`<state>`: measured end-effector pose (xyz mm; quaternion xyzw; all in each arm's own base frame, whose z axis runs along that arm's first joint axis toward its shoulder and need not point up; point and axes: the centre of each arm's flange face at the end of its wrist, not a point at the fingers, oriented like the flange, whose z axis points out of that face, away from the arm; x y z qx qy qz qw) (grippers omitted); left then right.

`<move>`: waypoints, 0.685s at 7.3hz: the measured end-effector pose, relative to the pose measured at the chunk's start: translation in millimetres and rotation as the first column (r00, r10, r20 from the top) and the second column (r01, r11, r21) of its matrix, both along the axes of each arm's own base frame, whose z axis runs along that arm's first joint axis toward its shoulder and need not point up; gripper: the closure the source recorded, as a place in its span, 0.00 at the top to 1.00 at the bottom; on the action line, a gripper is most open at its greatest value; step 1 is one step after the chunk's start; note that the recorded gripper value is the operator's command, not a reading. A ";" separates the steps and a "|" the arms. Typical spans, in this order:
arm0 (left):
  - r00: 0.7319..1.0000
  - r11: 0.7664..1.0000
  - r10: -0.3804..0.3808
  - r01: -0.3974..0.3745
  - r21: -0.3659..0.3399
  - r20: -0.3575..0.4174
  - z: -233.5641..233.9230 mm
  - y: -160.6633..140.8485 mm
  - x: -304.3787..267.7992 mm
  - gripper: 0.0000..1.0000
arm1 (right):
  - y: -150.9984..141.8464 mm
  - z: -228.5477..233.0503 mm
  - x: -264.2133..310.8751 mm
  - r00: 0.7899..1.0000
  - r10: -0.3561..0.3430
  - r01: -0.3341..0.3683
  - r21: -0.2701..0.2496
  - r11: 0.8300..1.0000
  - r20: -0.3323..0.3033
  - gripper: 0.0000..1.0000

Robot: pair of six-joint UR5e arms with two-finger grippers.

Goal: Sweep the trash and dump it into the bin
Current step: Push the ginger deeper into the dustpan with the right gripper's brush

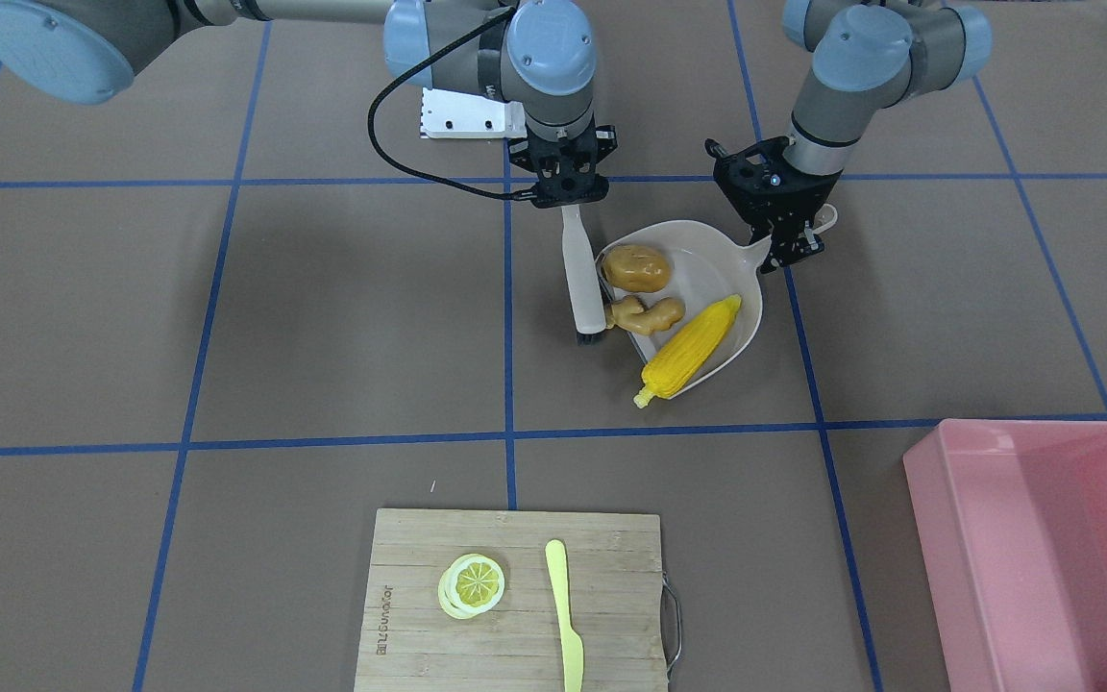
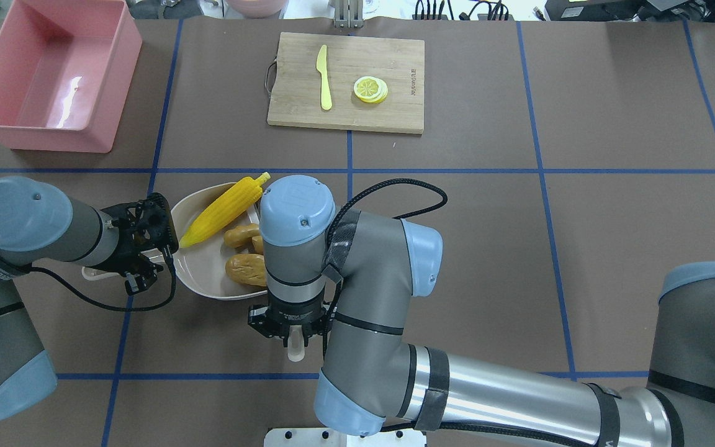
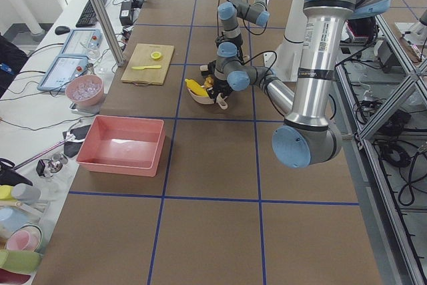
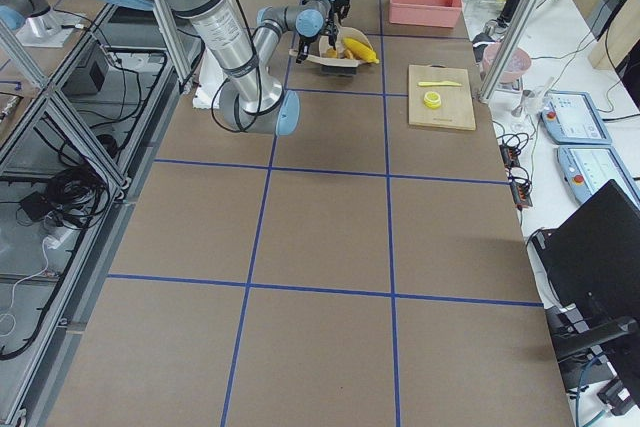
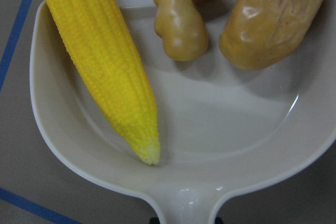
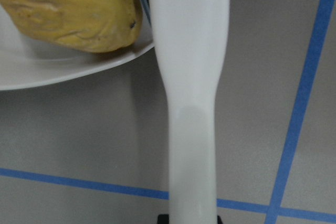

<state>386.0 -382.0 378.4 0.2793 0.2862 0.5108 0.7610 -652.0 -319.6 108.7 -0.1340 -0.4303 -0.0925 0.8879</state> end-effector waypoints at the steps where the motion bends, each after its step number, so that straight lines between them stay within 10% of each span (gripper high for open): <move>1: 1.000 1.000 0.000 0.000 0.001 -0.001 -0.4 0.2 -0.4 0.00 | 4.5 -3.4 -4.6 1.000 -0.002 0.002 0.003 1.000 0.006 0.00; 5: 1.000 1.000 0.000 0.000 0.001 -0.002 -0.6 1.3 -2.0 0.00 | -20.3 -24.1 -6.5 0.999 0.002 -0.002 0.012 1.000 0.045 0.00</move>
